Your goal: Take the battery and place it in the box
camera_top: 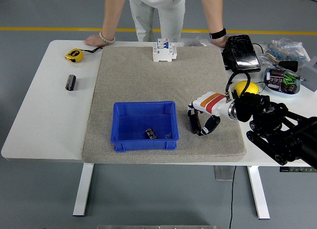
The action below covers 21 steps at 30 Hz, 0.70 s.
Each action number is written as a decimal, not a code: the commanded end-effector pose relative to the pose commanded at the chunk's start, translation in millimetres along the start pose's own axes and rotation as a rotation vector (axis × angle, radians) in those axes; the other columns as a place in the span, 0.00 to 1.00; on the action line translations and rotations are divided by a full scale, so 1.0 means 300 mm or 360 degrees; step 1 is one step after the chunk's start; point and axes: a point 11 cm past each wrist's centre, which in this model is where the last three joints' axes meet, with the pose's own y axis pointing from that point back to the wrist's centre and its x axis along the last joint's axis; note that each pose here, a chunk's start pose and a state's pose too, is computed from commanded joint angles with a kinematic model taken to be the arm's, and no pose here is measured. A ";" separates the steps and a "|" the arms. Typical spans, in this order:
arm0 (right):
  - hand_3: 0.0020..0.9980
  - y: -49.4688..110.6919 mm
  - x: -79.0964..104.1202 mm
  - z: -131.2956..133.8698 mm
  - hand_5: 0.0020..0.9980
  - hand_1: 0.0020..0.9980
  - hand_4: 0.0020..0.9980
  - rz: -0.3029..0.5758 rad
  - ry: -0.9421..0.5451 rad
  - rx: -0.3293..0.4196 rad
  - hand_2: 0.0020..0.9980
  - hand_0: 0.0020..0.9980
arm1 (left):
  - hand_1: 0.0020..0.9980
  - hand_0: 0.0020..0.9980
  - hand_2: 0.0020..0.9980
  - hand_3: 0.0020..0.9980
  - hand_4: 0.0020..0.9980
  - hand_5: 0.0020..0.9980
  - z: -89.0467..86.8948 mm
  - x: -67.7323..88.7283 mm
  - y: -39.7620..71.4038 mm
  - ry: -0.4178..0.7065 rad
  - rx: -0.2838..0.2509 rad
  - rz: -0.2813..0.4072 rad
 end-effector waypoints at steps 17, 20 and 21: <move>0.52 0.020 0.063 0.036 0.11 0.46 0.81 0.0087 -0.0013 -0.0036 0.48 0.51 | 0.64 0.71 0.76 0.71 0.73 0.52 0.001 0.005 -0.001 0.0001 -0.0002 0.0004; 0.52 0.026 0.095 0.042 0.11 0.46 0.81 0.0120 -0.0013 -0.0042 0.48 0.51 | 0.64 0.71 0.76 0.71 0.73 0.52 -0.001 0.008 -0.002 0.0001 0.0000 0.0006; 0.52 0.027 0.104 0.043 0.11 0.46 0.81 0.0129 -0.0014 -0.0043 0.48 0.51 | 0.64 0.71 0.76 0.71 0.73 0.52 -0.002 0.009 -0.002 0.0001 0.0001 0.0007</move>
